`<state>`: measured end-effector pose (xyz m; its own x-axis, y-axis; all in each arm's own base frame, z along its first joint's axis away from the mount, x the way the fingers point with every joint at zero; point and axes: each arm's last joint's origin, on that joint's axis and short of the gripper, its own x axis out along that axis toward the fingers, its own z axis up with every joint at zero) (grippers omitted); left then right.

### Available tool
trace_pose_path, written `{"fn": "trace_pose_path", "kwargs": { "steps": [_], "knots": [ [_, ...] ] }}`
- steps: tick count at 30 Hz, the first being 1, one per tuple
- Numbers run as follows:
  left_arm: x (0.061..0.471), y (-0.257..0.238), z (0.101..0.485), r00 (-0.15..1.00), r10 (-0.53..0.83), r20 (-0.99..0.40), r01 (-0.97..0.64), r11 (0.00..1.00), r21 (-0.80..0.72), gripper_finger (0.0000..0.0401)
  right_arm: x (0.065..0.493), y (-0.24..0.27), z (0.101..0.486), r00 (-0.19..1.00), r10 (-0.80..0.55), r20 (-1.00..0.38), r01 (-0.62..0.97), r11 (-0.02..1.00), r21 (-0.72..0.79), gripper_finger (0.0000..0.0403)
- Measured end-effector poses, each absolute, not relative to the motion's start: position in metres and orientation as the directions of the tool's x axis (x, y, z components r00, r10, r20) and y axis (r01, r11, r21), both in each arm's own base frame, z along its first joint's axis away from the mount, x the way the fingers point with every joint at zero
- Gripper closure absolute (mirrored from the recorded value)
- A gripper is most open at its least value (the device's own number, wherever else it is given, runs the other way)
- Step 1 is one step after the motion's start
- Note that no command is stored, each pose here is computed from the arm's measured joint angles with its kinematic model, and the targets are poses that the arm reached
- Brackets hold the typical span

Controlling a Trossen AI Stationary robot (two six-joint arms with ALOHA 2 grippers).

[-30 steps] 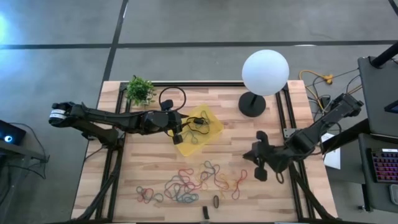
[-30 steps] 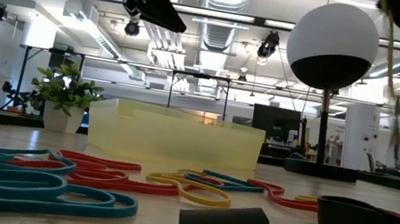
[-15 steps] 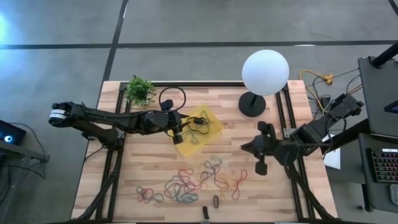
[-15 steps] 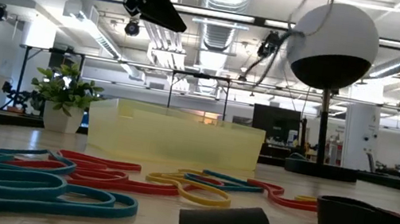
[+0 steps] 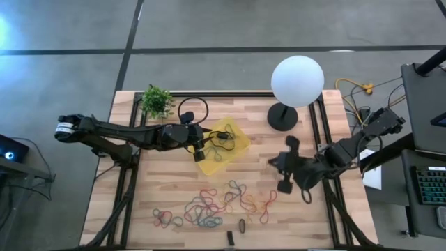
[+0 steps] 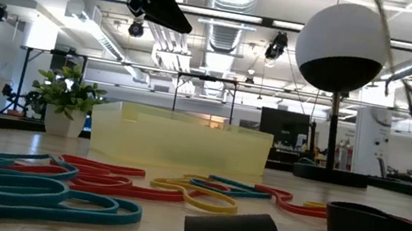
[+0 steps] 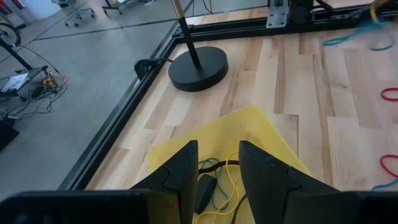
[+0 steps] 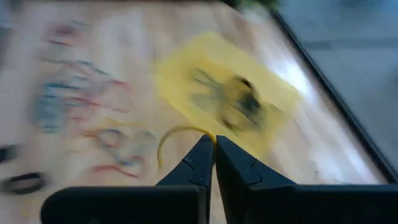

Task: Pick and place rubber bands into bin
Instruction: Put the yellow rubber band into the yellow bin

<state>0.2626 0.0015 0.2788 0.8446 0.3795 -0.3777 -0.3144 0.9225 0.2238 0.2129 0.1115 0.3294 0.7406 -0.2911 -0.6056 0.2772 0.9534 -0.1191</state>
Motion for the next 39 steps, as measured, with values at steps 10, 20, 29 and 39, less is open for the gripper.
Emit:
{"fn": "trace_pose_path", "kwargs": {
  "steps": [10, 20, 29, 39],
  "knots": [
    [0.263, 0.002, 0.279, 0.845, 0.381, -0.376, -0.316, 0.922, 0.223, 0.03, 0.217, 0.108, 0.326, 0.724, -0.267, -0.636, 0.263, 0.959, -0.103, 0.0395],
    [0.263, 0.002, 0.279, 0.845, 0.383, -0.373, -0.318, 0.921, 0.224, 0.03, 0.222, 0.111, 0.326, 0.737, -0.159, -0.657, 0.163, 0.985, -0.055, 0.0395],
    [0.263, 0.002, 0.28, 0.849, 0.383, -0.364, -0.319, 0.921, 0.223, 0.03, 0.217, 0.106, 0.323, 0.693, -0.202, -0.692, 0.226, 0.972, -0.058, 0.0395],
    [0.263, 0.002, 0.28, 0.851, 0.383, -0.359, -0.321, 0.921, 0.222, 0.03, 0.211, 0.102, 0.324, 0.642, -0.237, -0.729, 0.271, 0.96, -0.073, 0.0395]
  ]
}}
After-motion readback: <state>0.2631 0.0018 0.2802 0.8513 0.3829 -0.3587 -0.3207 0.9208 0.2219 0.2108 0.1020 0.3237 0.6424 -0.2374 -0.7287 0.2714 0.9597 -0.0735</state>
